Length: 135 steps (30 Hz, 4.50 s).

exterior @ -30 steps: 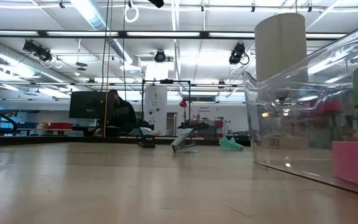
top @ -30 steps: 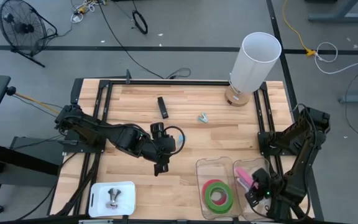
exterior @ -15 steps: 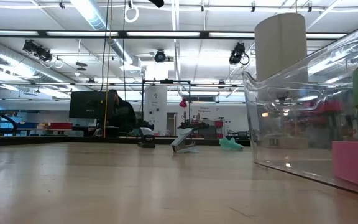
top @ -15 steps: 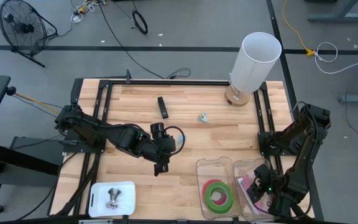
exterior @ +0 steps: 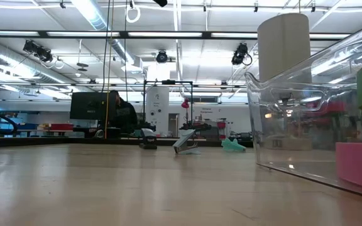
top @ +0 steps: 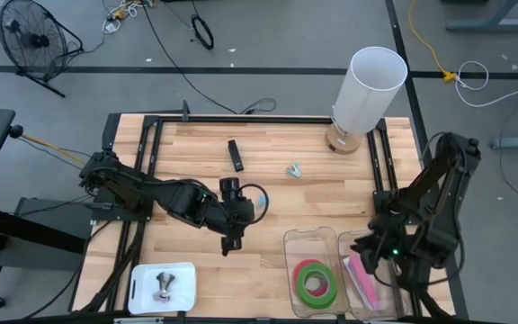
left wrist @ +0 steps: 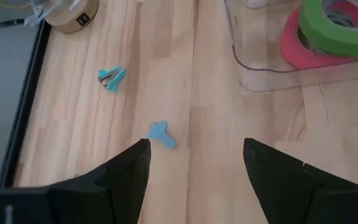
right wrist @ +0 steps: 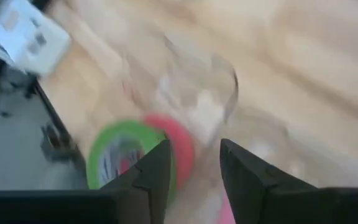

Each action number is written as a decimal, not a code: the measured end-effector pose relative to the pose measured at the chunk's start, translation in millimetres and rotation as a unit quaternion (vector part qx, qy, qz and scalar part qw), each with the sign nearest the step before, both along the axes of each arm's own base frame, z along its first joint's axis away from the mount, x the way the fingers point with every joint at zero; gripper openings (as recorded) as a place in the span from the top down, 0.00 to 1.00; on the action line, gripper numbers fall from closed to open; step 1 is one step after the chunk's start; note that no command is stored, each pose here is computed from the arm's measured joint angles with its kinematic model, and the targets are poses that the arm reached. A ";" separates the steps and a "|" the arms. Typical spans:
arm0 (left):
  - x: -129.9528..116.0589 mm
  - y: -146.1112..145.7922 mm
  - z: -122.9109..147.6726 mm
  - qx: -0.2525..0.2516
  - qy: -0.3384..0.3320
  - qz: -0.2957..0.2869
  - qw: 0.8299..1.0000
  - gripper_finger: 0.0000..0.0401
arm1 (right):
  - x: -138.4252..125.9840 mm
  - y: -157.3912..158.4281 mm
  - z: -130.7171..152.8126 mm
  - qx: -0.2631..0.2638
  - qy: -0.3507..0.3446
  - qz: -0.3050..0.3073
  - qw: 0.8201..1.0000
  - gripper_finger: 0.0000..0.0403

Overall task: Pick and place Stapler, Stapler remover, tape
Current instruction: Put the black stapler into the right transparent bin

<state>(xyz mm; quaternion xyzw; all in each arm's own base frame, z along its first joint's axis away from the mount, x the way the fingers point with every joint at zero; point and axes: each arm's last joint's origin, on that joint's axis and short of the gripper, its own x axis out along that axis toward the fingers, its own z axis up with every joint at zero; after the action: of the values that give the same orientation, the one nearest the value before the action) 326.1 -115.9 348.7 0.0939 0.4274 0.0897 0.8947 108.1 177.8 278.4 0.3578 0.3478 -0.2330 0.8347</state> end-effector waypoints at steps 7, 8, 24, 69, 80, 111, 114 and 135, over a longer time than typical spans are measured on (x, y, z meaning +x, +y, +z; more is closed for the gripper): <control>1.9 4.1 -6.1 0.060 0.003 0.014 0.998 0.36 | 24.1 -14.1 5.5 -0.107 -0.072 -0.005 0.992 0.70; 3.1 8.1 -9.9 0.078 -0.002 0.039 0.996 0.36 | 27.8 -14.9 6.0 -0.119 -0.078 -0.003 0.990 0.70; -2.2 207.7 -84.0 -0.177 -0.007 0.525 0.832 0.49 | 67.7 -20.8 17.0 -0.228 -0.097 0.084 0.965 0.71; 25.2 290.7 -164.7 -0.412 -0.012 0.622 0.666 0.49 | 69.9 -19.4 15.2 -0.293 -0.068 0.148 0.942 0.71; 15.8 280.1 -163.2 -0.367 0.028 0.649 0.666 0.49 | 69.9 -19.1 14.9 -0.288 -0.066 0.153 0.943 0.71; 25.3 280.2 -156.4 -0.346 -0.110 0.734 0.574 0.49 | 69.8 -18.8 14.7 -0.287 -0.063 0.159 0.942 0.71; 26.4 278.7 -160.7 -0.344 -0.109 0.744 0.562 0.49 | 69.8 -18.8 14.6 -0.287 -0.063 0.160 0.943 0.71; 18.1 270.8 -166.3 -0.367 -0.016 0.744 0.558 0.49 | 69.8 -18.7 14.6 -0.287 -0.063 0.160 0.942 0.71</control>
<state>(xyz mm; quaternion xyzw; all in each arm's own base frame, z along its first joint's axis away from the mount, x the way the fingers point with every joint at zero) 344.2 154.9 182.4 -0.5956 0.3271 0.5603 0.4736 177.9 159.1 293.0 0.0568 0.2660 -0.1634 0.9483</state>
